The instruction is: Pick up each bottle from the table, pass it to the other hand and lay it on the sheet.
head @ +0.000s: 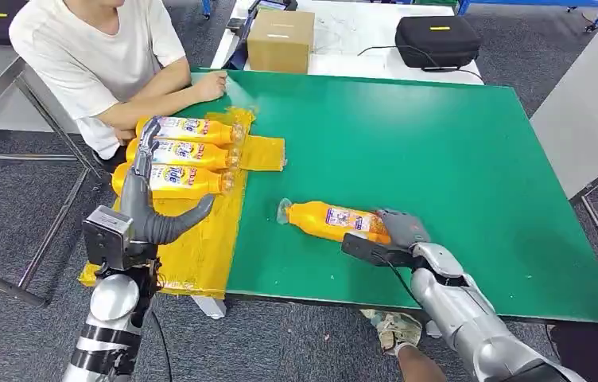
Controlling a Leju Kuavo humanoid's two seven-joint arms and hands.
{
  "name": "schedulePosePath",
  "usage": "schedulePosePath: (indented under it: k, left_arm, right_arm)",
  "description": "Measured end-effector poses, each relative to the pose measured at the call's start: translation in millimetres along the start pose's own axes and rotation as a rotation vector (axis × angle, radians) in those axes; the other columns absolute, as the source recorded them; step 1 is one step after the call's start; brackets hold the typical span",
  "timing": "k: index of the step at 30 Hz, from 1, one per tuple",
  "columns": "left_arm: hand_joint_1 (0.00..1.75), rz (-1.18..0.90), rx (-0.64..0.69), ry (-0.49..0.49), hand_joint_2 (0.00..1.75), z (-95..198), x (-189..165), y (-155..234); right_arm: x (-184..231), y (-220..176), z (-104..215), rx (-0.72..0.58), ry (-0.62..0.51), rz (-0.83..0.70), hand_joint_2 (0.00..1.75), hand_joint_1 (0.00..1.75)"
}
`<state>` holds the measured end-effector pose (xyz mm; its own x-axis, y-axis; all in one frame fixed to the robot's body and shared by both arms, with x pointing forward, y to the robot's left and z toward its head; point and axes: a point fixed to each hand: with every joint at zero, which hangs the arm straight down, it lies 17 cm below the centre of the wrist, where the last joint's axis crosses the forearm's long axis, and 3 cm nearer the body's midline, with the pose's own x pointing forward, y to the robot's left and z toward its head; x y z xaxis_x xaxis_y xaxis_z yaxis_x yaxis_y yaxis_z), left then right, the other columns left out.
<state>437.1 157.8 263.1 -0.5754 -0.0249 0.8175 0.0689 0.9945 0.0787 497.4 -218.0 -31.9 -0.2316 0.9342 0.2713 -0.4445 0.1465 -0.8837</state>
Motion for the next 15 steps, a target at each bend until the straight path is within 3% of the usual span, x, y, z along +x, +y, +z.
schedulePosePath:
  k: [5, 9, 12, 15]
  left_arm:
    - [0.00, 0.139, -0.017, 0.054, 1.75, 15.7, -8.7, -7.0]
    - [0.00, 0.508, 0.009, 0.122, 1.75, 36.8, -11.0, -17.8]
    - [0.00, 0.751, 0.084, 0.215, 1.75, 68.2, -25.6, -28.4]
    - [0.00, 0.794, 0.092, 0.244, 1.75, 89.7, -32.0, -38.3]
  right_arm:
    - [44.6, 5.1, 19.6, -0.123, -0.193, -0.287, 1.75, 1.75]
    - [87.8, -13.7, 51.8, -0.347, -0.290, -0.532, 1.75, 1.75]
    - [117.5, -66.3, 90.5, -0.598, -0.400, -0.779, 1.75, 1.75]
    - [133.3, -105.5, 109.9, -0.711, -0.457, -0.849, 1.75, 1.75]
